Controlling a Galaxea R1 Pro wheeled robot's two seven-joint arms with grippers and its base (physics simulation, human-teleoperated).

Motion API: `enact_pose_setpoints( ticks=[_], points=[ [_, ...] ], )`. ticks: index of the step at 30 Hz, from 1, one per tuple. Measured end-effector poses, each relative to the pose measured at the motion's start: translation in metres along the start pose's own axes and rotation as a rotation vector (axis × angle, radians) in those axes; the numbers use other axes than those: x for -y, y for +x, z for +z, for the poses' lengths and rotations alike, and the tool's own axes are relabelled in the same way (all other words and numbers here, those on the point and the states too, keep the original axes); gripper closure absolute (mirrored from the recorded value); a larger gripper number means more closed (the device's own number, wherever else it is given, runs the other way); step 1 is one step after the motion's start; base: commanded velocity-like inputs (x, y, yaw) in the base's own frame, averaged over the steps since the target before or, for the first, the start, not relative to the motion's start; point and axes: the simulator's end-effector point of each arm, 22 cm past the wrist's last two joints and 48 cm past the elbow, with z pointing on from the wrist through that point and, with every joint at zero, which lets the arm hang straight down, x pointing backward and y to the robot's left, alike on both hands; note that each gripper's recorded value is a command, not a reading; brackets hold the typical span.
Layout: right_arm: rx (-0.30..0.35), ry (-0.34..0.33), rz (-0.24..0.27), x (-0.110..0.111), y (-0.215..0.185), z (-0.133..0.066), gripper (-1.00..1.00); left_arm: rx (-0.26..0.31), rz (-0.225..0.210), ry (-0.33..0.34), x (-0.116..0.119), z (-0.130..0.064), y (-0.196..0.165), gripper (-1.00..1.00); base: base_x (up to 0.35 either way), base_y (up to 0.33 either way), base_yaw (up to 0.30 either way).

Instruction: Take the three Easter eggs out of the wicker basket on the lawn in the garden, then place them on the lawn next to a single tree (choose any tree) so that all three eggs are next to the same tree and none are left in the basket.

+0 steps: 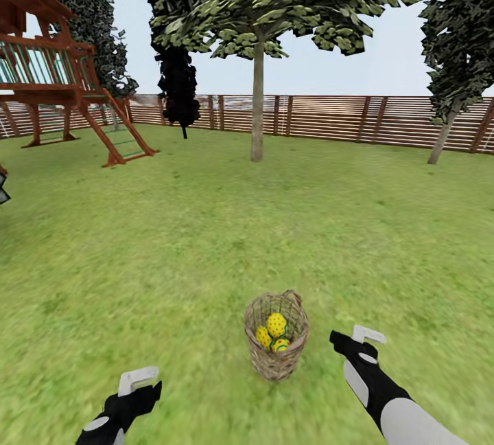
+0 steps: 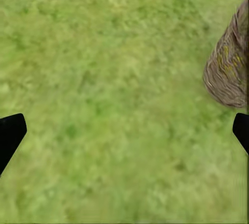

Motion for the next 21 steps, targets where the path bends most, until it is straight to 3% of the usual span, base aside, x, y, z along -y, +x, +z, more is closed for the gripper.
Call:
enact_pose_setpoints(
  ticks=[3, 4, 7, 9, 12, 13, 18, 21],
  points=[
    [-0.097, -0.006, -0.014, -0.003, 0.015, 0.000, -1.00, -0.034, -0.004, 0.012, 0.009, 0.006, -0.016, -1.00, 0.334, -0.002, 0.000],
    [-0.159, -0.011, -0.028, -0.006, 0.023, -0.001, -1.00, -0.083, -0.005, 0.014, 0.011, 0.008, -0.014, -1.00, 0.334, -0.001, 0.000],
    [-0.247, -0.028, -0.051, -0.019, 0.031, -0.005, -1.00, -0.178, -0.009, 0.025, 0.019, 0.009, -0.015, -1.00, 0.334, 0.000, 0.000],
    [-0.278, -0.037, -0.057, -0.030, 0.035, -0.009, -1.00, -0.186, -0.011, 0.029, 0.022, 0.011, -0.020, -1.00, 0.334, 0.000, 0.000],
    [-0.390, -0.045, -0.080, -0.042, 0.049, -0.019, -1.00, -0.187, -0.014, 0.046, 0.033, 0.012, -0.026, -1.00, 0.334, 0.000, 0.000],
    [-0.396, -0.056, -0.082, -0.053, 0.047, -0.021, -1.00, -0.186, -0.016, 0.056, 0.039, 0.012, -0.027, -1.00, 0.330, 0.000, 0.000],
    [-0.358, -0.068, -0.067, -0.062, 0.030, -0.020, -1.00, -0.168, -0.020, 0.064, 0.042, 0.011, -0.036, -1.00, 0.220, 0.000, 0.000],
    [-0.356, -0.072, -0.078, -0.066, 0.021, -0.020, -1.00, -0.068, -0.039, 0.100, 0.048, 0.000, -0.081, -1.00, 0.048, 0.000, 0.000]
  ],
)
